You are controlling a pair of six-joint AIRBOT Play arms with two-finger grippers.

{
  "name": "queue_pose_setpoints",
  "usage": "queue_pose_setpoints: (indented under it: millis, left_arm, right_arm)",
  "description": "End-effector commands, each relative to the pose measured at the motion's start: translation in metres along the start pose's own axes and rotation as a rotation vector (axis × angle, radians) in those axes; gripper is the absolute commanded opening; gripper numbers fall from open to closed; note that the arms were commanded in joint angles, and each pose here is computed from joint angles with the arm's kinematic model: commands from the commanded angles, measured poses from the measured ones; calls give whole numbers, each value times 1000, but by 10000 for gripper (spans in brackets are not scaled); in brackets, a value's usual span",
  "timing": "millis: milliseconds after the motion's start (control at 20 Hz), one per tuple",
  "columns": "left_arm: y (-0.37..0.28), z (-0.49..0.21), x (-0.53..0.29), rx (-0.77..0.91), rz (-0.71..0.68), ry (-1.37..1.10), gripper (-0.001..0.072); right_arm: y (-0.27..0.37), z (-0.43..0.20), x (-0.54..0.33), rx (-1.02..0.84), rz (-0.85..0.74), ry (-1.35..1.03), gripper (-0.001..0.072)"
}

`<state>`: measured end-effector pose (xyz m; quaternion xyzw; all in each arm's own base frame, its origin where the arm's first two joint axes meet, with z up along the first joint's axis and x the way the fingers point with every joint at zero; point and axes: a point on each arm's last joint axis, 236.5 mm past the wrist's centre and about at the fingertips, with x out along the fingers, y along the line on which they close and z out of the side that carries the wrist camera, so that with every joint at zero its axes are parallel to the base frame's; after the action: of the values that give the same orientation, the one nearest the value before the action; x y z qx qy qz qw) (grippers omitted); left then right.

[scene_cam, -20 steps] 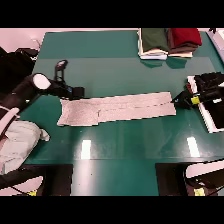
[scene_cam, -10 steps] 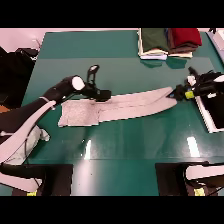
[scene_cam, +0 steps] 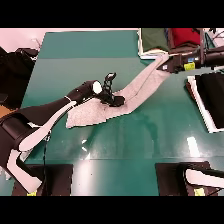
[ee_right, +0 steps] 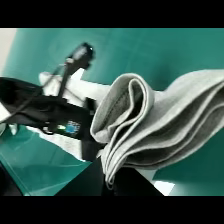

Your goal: Fold the shirts.

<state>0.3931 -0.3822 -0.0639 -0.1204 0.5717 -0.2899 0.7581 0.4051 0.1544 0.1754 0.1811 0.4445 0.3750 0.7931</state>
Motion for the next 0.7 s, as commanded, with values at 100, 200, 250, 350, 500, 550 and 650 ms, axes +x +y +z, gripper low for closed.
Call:
queue_pose_setpoints:
  millis: [100, 200, 250, 350, 500, 550, 650]
  left_arm:
    - [0, 24, -25, 0, -5, -9, 20]
    - [15, 51, -67, 19, 31, -80, 21]
    - [26, 65, -94, 21, 56, -127, 21]
    - [49, 94, -163, 5, 97, -244, 21]
    - [80, 120, -285, -9, 183, -456, 21]
    - [88, 122, -327, -9, 224, -532, 21]
    - [100, 119, -396, -5, 308, -657, 21]
  right_arm:
    - [66, 2, 19, -108, 76, 28, 13]
    - [85, -1, 28, -142, 104, 38, 13]
    - [97, -3, 33, -158, 122, 43, 13]
    - [121, -9, 51, -194, 156, 49, 13]
    - [168, -20, 97, -243, 223, 50, 14]
    - [186, -25, 120, -243, 258, 47, 14]
    - [222, -41, 172, -213, 330, 40, 14]
